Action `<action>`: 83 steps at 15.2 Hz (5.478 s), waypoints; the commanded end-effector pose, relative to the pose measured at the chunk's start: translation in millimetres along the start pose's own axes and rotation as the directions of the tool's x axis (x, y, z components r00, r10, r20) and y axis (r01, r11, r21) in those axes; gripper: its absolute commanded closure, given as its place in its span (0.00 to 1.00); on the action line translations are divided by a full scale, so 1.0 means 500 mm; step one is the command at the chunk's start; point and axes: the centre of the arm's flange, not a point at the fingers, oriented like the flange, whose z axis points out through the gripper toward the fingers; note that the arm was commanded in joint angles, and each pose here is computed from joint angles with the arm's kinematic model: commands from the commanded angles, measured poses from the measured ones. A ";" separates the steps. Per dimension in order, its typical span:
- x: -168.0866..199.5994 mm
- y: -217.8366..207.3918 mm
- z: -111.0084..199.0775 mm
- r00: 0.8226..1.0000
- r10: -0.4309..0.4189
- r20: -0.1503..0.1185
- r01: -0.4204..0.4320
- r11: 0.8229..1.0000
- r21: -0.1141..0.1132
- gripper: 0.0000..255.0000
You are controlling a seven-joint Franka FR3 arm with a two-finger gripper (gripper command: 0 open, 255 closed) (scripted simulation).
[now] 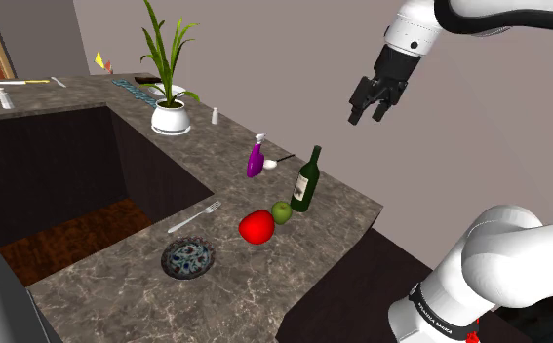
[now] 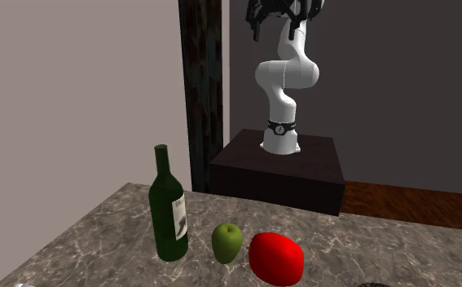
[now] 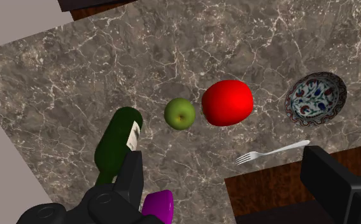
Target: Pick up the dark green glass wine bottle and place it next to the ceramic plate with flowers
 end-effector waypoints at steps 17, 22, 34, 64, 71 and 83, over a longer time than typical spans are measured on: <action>0.255 0.201 0.283 0.997 -0.065 0.051 0.065 0.998 -0.002 0.00; 0.334 0.261 0.374 0.994 -0.085 0.066 0.085 0.996 -0.002 0.00; 0.449 0.349 0.556 0.989 -0.115 0.090 0.116 0.993 -0.002 0.00; 0.457 0.350 0.499 0.989 -0.115 0.090 0.116 0.993 -0.002 1.00; 0.466 0.351 0.426 0.989 -0.115 0.090 0.116 0.993 -0.002 1.00; 0.481 0.352 0.300 0.989 -0.115 0.090 0.116 0.993 -0.002 1.00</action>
